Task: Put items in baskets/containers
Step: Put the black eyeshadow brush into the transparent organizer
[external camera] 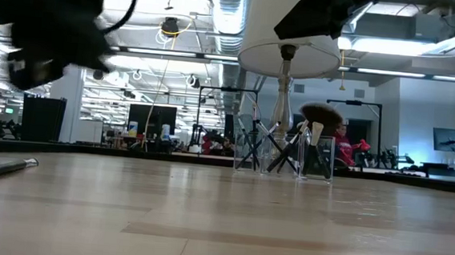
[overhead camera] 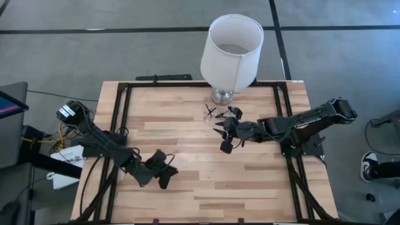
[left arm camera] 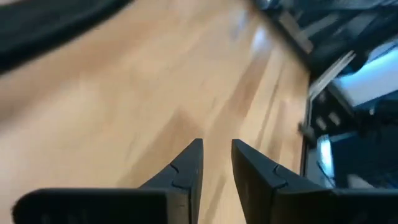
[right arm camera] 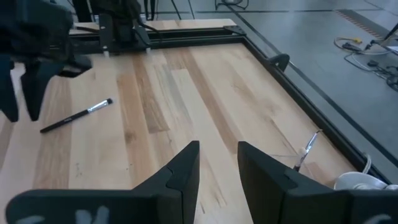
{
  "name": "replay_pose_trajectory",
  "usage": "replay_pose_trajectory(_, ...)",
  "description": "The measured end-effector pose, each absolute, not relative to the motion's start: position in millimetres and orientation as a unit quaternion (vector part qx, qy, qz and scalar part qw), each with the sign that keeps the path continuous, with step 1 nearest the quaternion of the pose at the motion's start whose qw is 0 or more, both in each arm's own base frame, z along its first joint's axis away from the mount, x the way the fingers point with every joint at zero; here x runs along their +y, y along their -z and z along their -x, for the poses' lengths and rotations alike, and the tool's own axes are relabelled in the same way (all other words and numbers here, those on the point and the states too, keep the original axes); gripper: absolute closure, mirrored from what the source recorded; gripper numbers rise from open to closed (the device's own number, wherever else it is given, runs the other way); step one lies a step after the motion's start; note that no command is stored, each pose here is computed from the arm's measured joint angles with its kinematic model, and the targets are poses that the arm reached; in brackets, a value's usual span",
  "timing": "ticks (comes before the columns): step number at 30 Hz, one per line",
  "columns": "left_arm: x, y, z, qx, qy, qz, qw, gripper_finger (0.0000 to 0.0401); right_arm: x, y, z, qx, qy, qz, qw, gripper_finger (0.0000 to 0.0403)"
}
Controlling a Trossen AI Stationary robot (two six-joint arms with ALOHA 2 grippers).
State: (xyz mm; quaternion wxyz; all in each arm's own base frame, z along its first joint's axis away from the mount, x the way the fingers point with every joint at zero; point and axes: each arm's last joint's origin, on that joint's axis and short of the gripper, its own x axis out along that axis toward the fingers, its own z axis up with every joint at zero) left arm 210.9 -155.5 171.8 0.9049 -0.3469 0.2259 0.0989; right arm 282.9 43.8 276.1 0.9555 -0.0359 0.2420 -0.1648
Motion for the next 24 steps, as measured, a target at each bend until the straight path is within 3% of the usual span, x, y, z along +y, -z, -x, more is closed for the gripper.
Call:
replay_pose_trajectory(6, -153.8, -151.1, -192.2, 0.370, -0.147, 0.433, 0.809, 0.0320, 43.5, -275.9, -283.0, 0.242, 0.165, 0.036, 0.955, 0.0301)
replay_pose_trajectory(11, -140.8, -141.6, -186.7, 0.438, -0.213, 0.462, 0.741, 0.0320, 43.0, -275.9, -283.1, 0.242, 0.166, 0.036, 0.955, 0.0301)
replay_pose_trajectory(24, -105.2, -136.9, -199.7, 0.459, -0.286, 0.486, 0.687, 0.0321, 42.9, -275.9, -283.1, 0.243, 0.166, 0.038, 0.955, 0.0301)
